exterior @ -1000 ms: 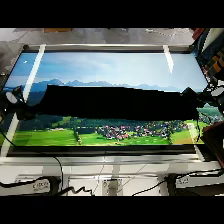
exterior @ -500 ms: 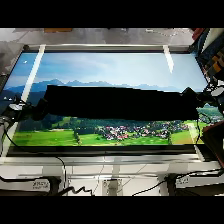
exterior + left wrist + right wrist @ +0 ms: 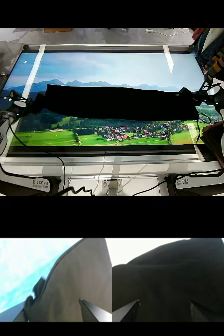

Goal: Fold the clothes and pants, and hang the long-sleeved shirts on hangers.

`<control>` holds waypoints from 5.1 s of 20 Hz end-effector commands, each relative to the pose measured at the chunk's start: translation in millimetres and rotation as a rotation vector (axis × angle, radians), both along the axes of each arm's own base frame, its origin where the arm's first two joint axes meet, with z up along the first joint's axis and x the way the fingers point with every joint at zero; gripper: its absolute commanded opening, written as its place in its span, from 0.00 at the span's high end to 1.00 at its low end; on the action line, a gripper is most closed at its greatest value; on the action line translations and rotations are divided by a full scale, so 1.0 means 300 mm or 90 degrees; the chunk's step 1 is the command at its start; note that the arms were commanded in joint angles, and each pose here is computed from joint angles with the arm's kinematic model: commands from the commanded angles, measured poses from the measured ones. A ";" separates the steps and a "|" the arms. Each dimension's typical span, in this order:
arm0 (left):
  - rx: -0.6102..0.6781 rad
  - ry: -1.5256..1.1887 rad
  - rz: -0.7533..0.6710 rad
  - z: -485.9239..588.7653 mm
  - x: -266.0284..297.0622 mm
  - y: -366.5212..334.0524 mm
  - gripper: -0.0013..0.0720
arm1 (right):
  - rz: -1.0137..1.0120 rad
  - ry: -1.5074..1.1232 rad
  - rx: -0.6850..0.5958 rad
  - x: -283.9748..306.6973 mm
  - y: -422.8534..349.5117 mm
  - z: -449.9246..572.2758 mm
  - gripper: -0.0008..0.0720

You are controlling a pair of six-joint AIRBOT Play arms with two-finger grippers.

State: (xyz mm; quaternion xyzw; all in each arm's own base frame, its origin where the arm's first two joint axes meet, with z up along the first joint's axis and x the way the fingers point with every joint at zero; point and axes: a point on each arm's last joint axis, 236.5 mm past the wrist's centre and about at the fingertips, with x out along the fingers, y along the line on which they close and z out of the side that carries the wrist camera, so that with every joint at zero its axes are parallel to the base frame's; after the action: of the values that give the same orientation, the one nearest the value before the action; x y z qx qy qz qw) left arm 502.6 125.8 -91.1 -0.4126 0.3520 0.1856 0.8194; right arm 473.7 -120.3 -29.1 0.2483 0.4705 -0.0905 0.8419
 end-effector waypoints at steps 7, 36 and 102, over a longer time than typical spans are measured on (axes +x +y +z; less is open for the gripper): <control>0.107 -0.083 -0.132 0.156 0.209 -0.106 0.97 | 0.098 -0.077 -0.038 0.135 0.250 0.071 0.53; 0.328 -0.354 -0.421 1.162 -0.061 -0.548 0.97 | 0.578 -0.033 0.197 -0.166 1.991 -0.009 0.96; -0.184 0.099 -0.712 -0.064 -0.360 -1.019 0.76 | 0.302 0.037 0.041 0.182 0.631 0.280 0.96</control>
State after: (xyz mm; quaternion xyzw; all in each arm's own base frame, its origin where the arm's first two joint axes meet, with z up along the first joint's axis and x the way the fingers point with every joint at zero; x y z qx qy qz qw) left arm 399.2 -166.5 -110.4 -0.2606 0.5949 -0.2827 0.7059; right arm 528.4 68.2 54.6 0.1541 0.5422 0.1167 0.8177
